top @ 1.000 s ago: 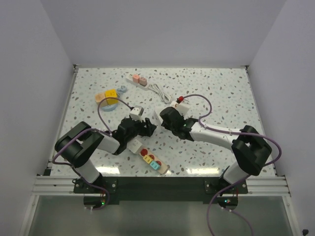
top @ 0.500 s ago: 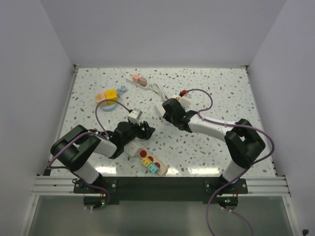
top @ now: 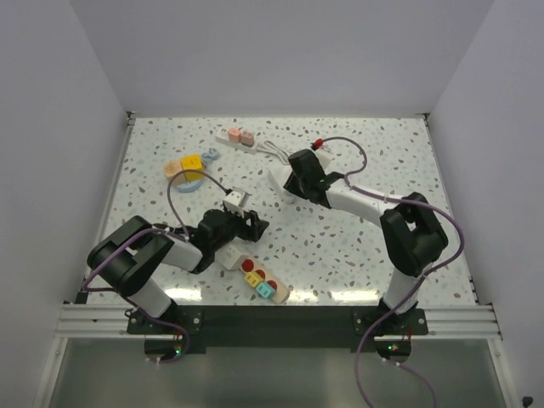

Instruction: Insert the plug

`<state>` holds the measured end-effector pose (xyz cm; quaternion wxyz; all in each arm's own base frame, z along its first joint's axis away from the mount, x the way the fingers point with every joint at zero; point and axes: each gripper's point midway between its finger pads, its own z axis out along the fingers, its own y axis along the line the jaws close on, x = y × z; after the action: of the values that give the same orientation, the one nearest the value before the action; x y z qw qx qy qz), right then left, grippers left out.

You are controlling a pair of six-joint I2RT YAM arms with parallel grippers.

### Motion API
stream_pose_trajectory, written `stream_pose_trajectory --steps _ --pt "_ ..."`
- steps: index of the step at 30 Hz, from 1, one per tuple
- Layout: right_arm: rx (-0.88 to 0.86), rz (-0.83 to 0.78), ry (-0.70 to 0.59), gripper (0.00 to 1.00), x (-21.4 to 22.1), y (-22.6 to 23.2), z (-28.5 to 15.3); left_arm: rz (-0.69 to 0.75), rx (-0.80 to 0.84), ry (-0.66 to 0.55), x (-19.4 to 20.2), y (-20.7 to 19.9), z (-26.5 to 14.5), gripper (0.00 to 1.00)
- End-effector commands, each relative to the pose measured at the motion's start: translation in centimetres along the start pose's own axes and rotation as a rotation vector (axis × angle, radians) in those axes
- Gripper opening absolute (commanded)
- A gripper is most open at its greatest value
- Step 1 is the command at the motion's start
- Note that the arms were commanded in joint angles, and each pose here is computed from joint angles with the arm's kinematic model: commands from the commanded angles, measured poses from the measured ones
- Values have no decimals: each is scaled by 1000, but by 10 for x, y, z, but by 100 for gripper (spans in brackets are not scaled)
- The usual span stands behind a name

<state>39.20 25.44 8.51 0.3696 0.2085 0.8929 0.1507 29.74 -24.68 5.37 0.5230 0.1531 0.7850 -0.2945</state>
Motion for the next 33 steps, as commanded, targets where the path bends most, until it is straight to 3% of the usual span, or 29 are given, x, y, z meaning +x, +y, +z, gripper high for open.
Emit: stream_pose_trajectory --steps 1,33 --pt "96 -94 81 0 14 -25 19 49 26 -63 -21 -7 4 73" --pt "272 -265 409 0 29 -49 125 92 60 -18 -1 -9 -11 73"
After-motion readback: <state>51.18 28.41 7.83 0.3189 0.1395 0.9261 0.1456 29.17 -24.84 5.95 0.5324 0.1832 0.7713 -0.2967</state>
